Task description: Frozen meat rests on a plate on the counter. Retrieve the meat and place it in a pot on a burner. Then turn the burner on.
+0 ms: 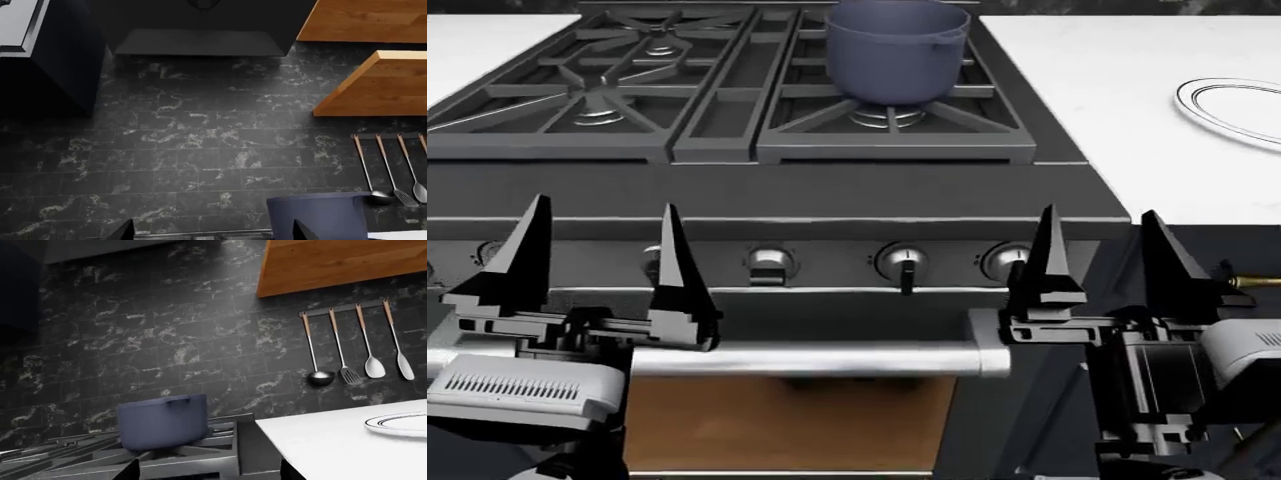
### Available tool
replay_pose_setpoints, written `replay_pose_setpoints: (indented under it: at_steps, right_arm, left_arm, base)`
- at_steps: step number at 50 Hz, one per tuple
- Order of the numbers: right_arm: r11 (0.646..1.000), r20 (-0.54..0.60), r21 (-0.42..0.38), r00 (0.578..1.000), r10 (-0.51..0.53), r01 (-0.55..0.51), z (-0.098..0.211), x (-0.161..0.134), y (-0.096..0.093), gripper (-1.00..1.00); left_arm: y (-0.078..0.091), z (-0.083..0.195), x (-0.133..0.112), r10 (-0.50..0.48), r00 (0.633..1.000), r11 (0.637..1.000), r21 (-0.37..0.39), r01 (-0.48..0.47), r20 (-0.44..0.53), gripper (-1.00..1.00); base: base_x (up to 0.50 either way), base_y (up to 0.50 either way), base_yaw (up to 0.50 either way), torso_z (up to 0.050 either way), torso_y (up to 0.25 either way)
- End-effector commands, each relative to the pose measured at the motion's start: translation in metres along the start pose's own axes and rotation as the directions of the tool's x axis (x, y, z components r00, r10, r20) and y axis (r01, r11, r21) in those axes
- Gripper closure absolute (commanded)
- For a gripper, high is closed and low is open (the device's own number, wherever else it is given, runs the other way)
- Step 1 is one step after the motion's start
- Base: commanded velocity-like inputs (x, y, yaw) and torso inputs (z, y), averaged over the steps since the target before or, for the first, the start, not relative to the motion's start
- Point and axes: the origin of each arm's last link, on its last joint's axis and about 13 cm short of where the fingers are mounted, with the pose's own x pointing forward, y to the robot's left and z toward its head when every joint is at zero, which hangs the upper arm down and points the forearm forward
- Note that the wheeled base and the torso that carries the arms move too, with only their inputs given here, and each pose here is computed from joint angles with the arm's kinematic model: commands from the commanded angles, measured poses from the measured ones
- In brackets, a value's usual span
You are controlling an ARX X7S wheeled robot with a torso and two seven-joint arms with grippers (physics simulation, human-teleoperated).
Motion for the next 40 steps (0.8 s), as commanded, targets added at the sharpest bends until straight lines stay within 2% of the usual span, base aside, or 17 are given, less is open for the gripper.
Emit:
replay_pose_setpoints:
  at_steps: [1, 27, 40]
  right_arm:
    - [1.000, 0.002, 0.002, 1.000, 0.005, -0.005, 0.0007, -0.0003, 0.0006, -1.00]
    - [1.000, 0.004, 0.002, 1.000, 0.010, -0.010, 0.0009, -0.0007, 0.0015, -1.00]
    - [1.000, 0.004, 0.001, 1.000, 0.012, -0.012, 0.0034, -0.0003, 0.0028, -1.00]
  left_arm:
    - [-0.0001, 0.0007, -0.0001, -0.001, 1.000, 1.000, 0.001, 0.001, 0.003, -1.00]
    - [-0.0001, 0.0013, 0.0002, 0.004, 1.000, 1.000, 0.005, -0.004, 0.010, -1.00]
    - [0.0000, 0.0017, 0.0010, 0.013, 1.000, 1.000, 0.015, -0.013, 0.015, -1.00]
  base:
    - [0.00, 0.00, 0.00, -0.050, 0.027]
    - [0.00, 0.00, 0.00, -0.050, 0.026]
    - [0.00, 0.00, 0.00, -0.001, 0.000]
